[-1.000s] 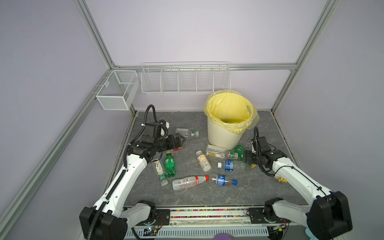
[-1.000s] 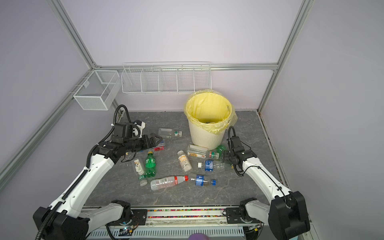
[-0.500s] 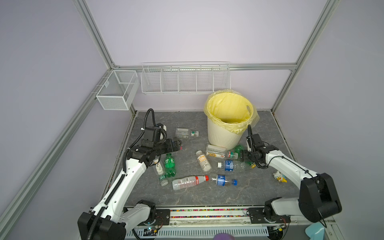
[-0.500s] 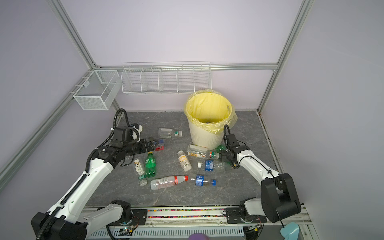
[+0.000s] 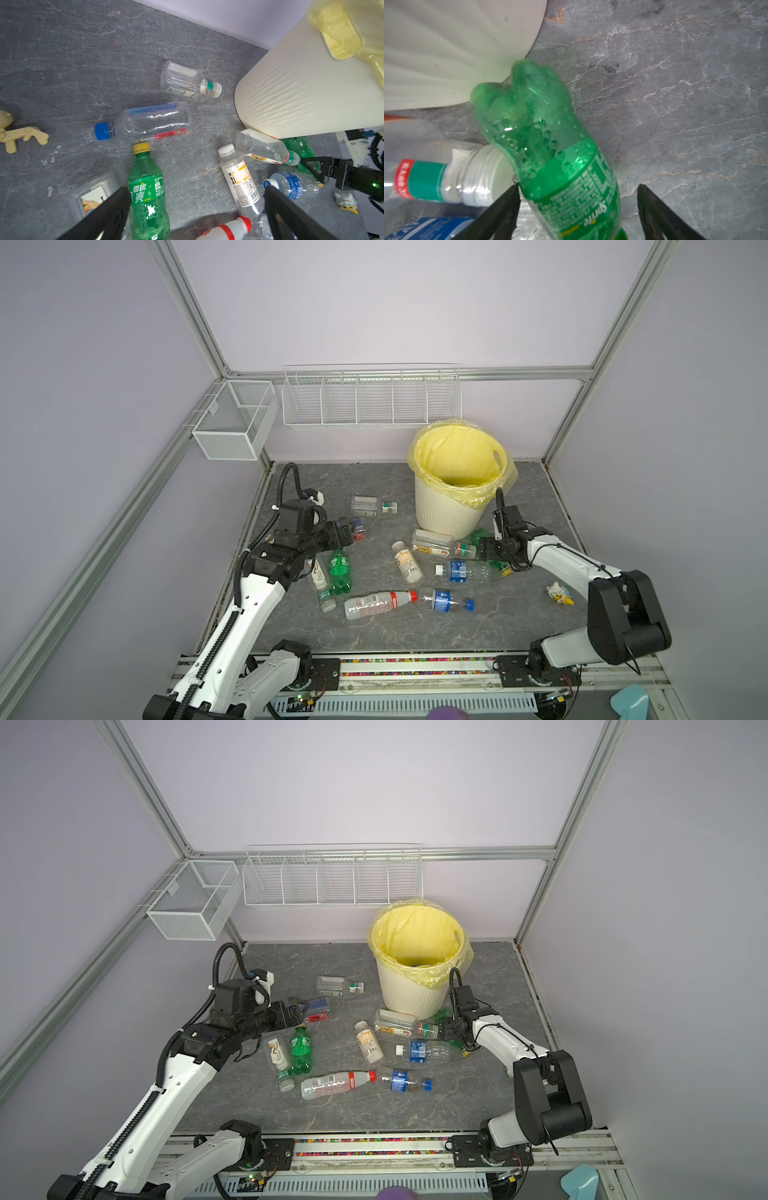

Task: Throw the plastic bottles in the bin
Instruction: 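Lower the right gripper onto the green Sprite bottle and close on it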

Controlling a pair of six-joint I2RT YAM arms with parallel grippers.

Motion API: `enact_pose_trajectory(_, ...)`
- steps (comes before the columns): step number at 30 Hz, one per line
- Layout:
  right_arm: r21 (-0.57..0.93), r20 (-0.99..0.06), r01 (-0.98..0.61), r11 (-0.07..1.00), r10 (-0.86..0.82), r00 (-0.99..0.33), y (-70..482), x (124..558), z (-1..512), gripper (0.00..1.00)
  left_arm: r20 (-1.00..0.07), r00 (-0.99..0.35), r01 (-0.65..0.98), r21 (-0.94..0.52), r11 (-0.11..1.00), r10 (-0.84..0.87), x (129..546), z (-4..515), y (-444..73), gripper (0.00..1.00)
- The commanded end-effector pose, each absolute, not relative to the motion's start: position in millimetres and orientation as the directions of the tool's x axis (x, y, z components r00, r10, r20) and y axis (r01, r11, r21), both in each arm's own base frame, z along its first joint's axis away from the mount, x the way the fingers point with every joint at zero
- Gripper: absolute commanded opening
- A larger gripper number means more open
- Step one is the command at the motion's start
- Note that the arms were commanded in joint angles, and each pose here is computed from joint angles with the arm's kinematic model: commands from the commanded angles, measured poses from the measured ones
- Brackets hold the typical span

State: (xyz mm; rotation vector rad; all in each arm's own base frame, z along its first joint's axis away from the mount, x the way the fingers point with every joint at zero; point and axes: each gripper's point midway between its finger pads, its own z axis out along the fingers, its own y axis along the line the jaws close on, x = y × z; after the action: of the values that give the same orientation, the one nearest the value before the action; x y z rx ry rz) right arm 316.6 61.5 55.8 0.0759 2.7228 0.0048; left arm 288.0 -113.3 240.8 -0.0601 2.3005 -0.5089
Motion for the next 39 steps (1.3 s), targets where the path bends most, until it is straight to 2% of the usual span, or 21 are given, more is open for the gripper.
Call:
enact_pose_trajectory(1, 0.039, -0.434, 0.031, 0.999, 0.045, -0.9, 64, 327, 61, 0.91, -0.685, -0.705, 0.103, -0.353, 0.93, -0.182, 285, 238, -108, 1.0)
enact_pose_trajectory(9, 0.056, -0.433, 0.04, 0.998, 0.061, -0.899, 60, 327, 54, 0.99, -0.698, -0.691, 0.099, -0.348, 0.932, -0.187, 284, 241, -105, 1.0)
enact_pose_trajectory(15, 0.078, -0.435, 0.046, 0.996, 0.076, -0.897, 62, 323, 53, 0.85, -0.693, -0.697, 0.097, -0.346, 0.933, -0.184, 284, 239, -105, 1.0)
enact_pose_trajectory(19, 0.094, -0.43, 0.081, 0.992, 0.114, -0.896, 54, 322, 53, 0.8, -0.694, -0.696, 0.095, -0.344, 0.934, -0.185, 284, 239, -104, 1.0)
enact_pose_trajectory(31, 0.136, -0.397, 0.155, 0.979, 0.197, -0.896, 55, 318, 51, 0.76, -0.694, -0.695, 0.092, -0.343, 0.935, -0.186, 283, 240, -103, 1.0)
enact_pose_trajectory(32, 0.129, -0.394, 0.159, 0.979, 0.198, -0.898, 54, 318, 49, 0.75, -0.694, -0.696, 0.091, -0.342, 0.935, -0.185, 283, 239, -103, 1.0)
enact_pose_trajectory(35, 0.122, -0.373, 0.173, 0.977, 0.206, -0.905, 53, 319, 45, 0.63, -0.694, -0.696, 0.091, -0.341, 0.936, -0.185, 283, 239, -103, 1.0)
enact_pose_trajectory(39, 0.129, -0.361, 0.182, 0.975, 0.217, -0.907, 55, 322, 44, 0.62, -0.693, -0.697, 0.084, -0.335, 0.938, -0.185, 284, 238, -102, 1.0)
